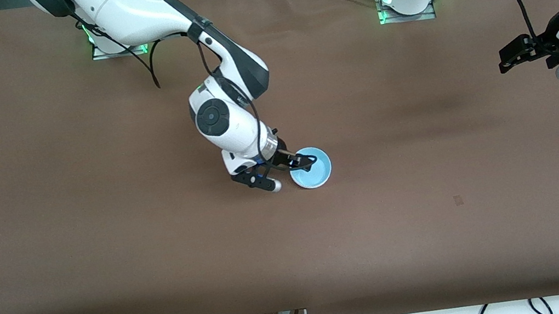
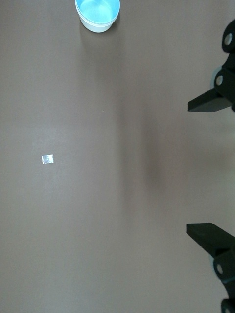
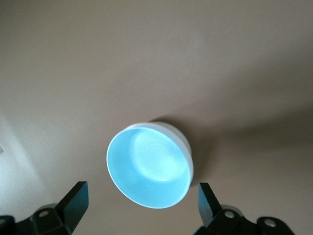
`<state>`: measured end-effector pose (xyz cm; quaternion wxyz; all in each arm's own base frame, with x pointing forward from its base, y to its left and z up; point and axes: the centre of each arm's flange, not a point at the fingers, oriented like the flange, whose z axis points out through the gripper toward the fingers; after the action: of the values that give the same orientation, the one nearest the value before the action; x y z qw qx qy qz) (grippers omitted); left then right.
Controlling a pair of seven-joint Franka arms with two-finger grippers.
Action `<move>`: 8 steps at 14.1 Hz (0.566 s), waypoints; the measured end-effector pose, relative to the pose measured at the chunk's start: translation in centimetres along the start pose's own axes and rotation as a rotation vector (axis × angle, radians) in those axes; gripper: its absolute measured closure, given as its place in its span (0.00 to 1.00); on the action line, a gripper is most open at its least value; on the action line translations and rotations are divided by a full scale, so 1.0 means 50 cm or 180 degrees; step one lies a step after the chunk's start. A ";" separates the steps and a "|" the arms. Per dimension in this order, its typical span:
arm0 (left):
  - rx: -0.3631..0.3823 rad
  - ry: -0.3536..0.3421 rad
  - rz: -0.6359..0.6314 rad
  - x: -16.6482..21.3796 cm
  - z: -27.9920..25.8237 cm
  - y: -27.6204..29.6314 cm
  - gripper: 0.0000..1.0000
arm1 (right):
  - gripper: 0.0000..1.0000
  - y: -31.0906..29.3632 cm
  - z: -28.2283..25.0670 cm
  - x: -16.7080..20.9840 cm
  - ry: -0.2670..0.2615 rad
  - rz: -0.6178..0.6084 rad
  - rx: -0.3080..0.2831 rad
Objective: Stack pink and blue bowls on white bowl
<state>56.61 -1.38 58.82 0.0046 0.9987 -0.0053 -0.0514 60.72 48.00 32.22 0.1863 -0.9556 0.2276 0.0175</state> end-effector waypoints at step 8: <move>0.0000 -0.0003 -0.0001 0.000 0.000 0.000 0.00 | 0.00 0.102 -0.406 0.133 0.0017 -0.0675 -0.0504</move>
<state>56.60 -1.37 58.82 0.0046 0.9986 -0.0052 -0.0519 63.38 33.56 48.52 0.1104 -0.9861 0.1237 0.0132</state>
